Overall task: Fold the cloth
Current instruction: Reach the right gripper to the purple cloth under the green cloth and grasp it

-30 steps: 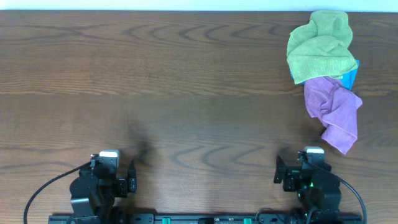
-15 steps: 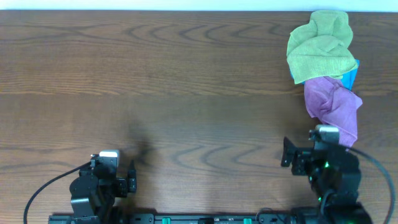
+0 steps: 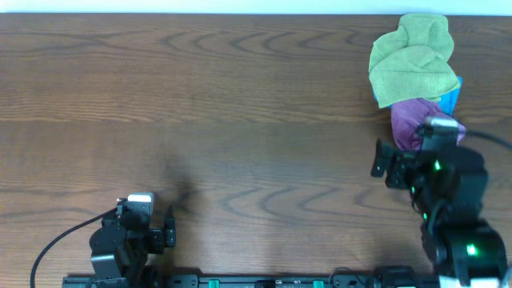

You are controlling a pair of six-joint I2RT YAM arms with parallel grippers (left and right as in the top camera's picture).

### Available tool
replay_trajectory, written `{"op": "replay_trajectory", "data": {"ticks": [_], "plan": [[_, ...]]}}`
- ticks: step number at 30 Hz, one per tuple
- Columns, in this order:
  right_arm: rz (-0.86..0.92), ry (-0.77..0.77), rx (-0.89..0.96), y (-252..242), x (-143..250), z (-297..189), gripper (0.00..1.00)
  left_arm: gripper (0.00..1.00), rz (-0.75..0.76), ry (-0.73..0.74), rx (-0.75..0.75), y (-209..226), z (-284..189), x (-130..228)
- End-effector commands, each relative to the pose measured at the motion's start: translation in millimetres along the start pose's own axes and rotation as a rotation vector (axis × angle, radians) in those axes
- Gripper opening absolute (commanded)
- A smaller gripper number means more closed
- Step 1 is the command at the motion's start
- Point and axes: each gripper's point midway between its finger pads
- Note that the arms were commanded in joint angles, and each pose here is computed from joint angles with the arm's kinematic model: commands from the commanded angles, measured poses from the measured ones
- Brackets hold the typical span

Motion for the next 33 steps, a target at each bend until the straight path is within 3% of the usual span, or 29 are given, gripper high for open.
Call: {"op": "replay_trajectory", "data": {"ticks": [1,13,20,26,33], "plan": [[0.09,0.044,0.083,-14.4,-3.2,13.3,0.99,0.95,0.019,-0.005,-0.004,0.5,-0.3,-0.6],[0.142,0.055,0.219,-42.2,-36.5,111.3,0.99,0.95,0.019,-0.005,-0.004,0.5,-0.3,-0.6],[0.057,-0.009,0.276,-68.8,-54.0,143.3,0.99,0.95,0.019,-0.005,-0.004,0.5,-0.3,-0.5],[0.089,0.012,0.34,-102.2,-46.2,143.6,0.99,0.95,0.019,-0.005,-0.004,0.5,-0.3,-0.6],[0.175,0.165,0.339,-141.3,8.5,186.7,0.99,0.95,0.019,-0.005,-0.004,0.5,-0.3,-0.6]]}}
Point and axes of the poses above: each gripper's point midway between its finger pads, its own z axis out along the fingers, its own y axis along the line the jaws close on, x = y × z, and after that the axes turned 7 degrees about -z, right-handed
